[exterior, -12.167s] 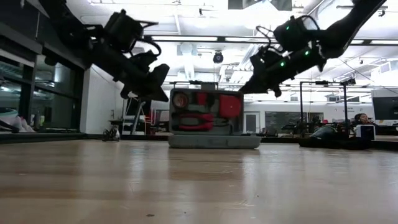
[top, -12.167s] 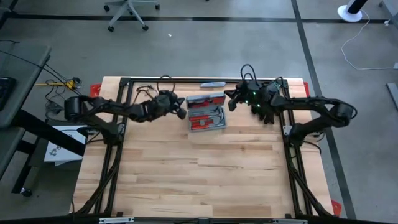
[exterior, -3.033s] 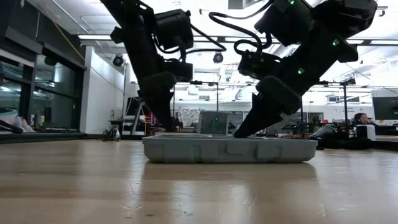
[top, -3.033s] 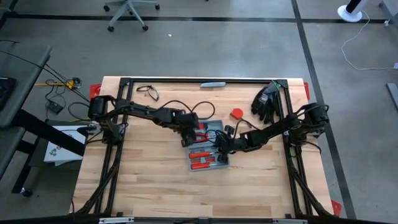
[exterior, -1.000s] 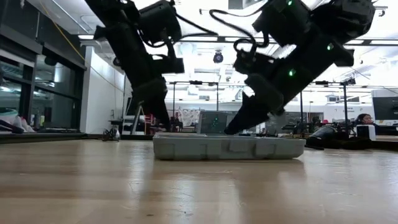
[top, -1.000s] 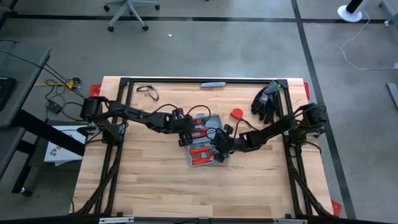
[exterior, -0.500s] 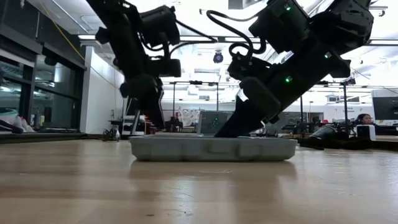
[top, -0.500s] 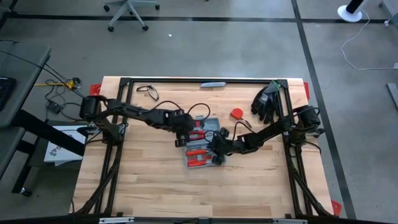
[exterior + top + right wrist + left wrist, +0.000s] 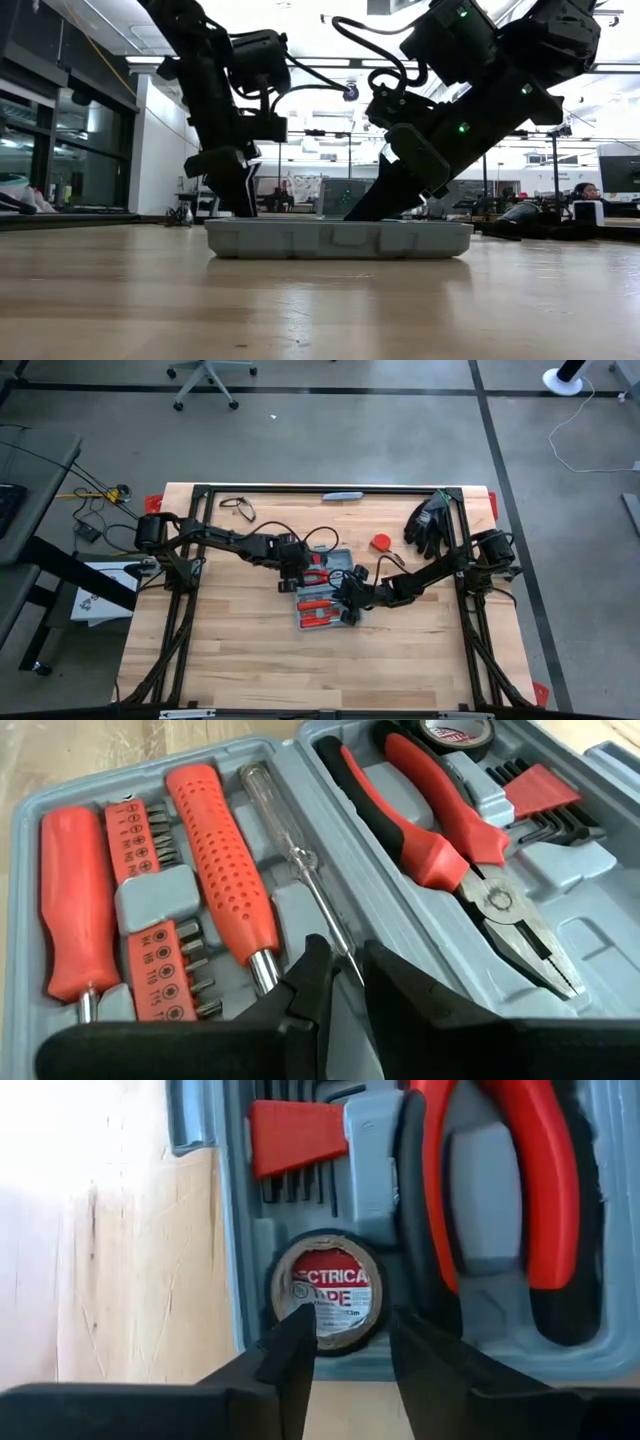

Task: Prefit tool cases
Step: Remove the black electrical tape from the gray tool case

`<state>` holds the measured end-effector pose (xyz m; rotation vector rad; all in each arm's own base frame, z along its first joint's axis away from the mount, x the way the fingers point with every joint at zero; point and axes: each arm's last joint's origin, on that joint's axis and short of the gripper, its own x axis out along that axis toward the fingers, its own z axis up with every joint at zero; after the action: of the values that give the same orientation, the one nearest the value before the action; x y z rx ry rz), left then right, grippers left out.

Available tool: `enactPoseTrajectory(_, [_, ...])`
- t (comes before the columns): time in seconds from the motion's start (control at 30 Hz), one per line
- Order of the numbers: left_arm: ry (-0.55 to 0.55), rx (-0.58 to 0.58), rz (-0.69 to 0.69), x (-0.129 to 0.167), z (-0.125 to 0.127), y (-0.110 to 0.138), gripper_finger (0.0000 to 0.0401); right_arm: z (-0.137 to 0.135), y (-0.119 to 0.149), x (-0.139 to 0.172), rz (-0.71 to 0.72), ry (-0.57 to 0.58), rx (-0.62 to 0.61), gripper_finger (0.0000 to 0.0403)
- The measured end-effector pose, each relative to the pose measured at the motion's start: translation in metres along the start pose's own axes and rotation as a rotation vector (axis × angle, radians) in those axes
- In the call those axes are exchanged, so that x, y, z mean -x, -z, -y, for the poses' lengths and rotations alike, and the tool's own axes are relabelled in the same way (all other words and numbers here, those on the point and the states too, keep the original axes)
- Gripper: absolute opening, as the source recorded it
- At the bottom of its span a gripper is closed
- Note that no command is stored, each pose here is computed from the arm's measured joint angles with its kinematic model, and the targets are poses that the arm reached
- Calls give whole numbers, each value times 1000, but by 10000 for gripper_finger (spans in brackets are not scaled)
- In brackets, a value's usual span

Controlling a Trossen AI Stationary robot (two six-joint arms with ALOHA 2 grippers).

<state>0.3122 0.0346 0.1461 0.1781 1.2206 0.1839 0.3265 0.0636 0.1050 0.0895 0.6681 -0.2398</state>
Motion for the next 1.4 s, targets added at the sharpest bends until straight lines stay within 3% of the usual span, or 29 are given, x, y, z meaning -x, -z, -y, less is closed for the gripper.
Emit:
enactPoseTrajectory(0.23, [29,11,-45,-24,7,1,85,0,0,0,0,0,0,55])
enactPoseTrajectory(0.47, [-83,72,-60,-27,13,1,12,0,0,0,1,6,-1,55])
enactPoseTrajectory(0.83, [-112,103,1,-3,17,0,1,0,0,0,4,10,-4,55])
enactPoseTrajectory(1.4, [-163,145,183,59,2,-6,0,0,0,0,-3,9,-1,55])
